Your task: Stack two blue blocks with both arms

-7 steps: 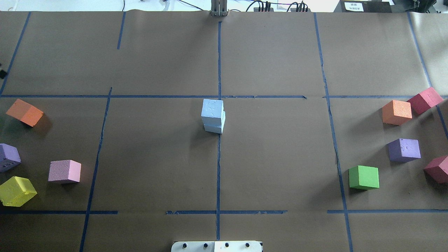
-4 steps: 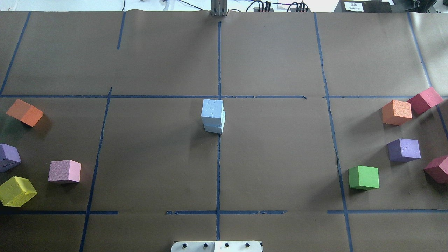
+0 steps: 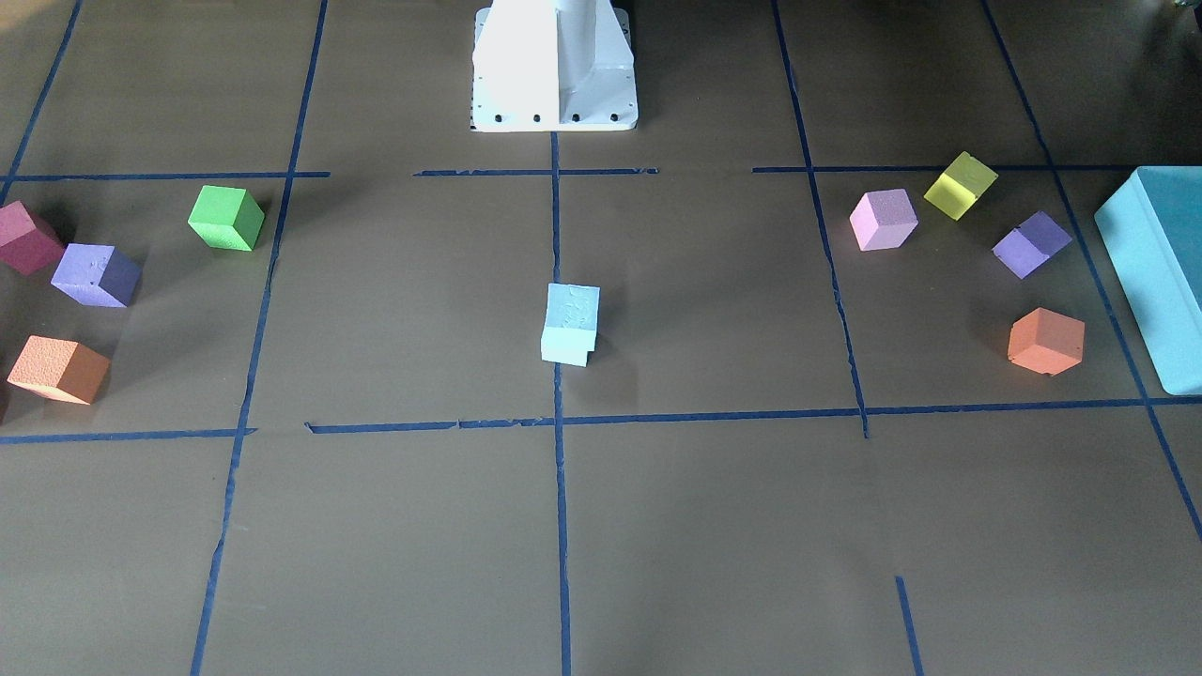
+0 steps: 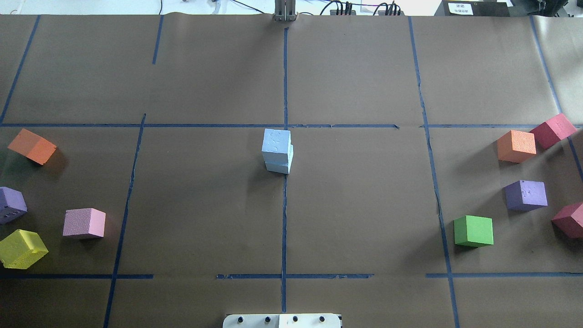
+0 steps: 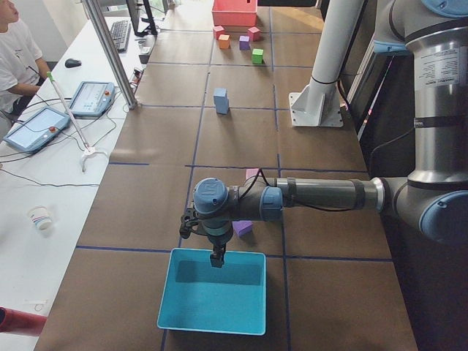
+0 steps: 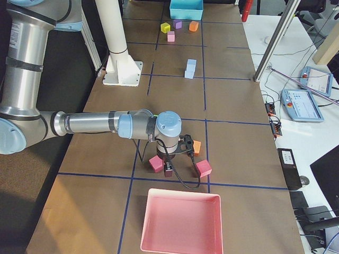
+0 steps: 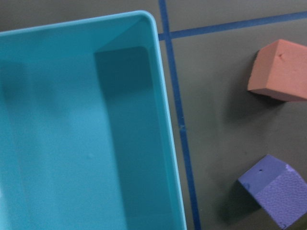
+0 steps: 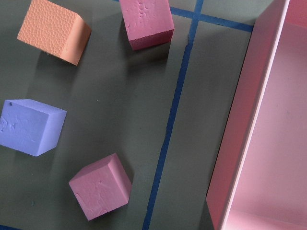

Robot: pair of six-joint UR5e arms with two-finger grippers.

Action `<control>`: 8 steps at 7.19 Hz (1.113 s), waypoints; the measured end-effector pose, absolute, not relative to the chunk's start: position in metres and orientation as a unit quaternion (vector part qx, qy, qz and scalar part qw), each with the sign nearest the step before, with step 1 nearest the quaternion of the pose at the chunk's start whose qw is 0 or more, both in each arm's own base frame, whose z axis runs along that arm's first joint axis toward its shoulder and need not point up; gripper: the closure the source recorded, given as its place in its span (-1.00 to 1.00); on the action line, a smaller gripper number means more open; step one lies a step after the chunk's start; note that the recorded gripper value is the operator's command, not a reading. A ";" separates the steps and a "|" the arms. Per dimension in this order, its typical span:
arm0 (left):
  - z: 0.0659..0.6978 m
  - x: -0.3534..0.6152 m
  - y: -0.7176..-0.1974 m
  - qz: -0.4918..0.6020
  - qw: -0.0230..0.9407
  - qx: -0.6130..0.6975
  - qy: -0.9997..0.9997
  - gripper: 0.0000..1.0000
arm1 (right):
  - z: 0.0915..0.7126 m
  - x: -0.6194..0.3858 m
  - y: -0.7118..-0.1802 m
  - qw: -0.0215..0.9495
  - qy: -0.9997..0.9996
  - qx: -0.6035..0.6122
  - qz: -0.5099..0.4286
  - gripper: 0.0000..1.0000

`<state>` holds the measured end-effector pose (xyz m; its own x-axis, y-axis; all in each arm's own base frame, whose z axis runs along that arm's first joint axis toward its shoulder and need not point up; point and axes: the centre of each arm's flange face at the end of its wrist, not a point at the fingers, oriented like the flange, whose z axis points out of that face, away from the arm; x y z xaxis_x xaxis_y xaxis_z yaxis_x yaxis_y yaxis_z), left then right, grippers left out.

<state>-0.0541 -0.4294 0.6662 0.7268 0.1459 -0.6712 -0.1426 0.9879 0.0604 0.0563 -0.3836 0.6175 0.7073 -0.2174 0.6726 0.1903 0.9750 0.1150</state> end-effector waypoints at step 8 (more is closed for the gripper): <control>0.668 -0.054 -0.427 0.078 0.930 0.000 0.360 -1.00 | 0.617 0.056 -0.384 0.924 -0.366 0.019 -0.112 -1.00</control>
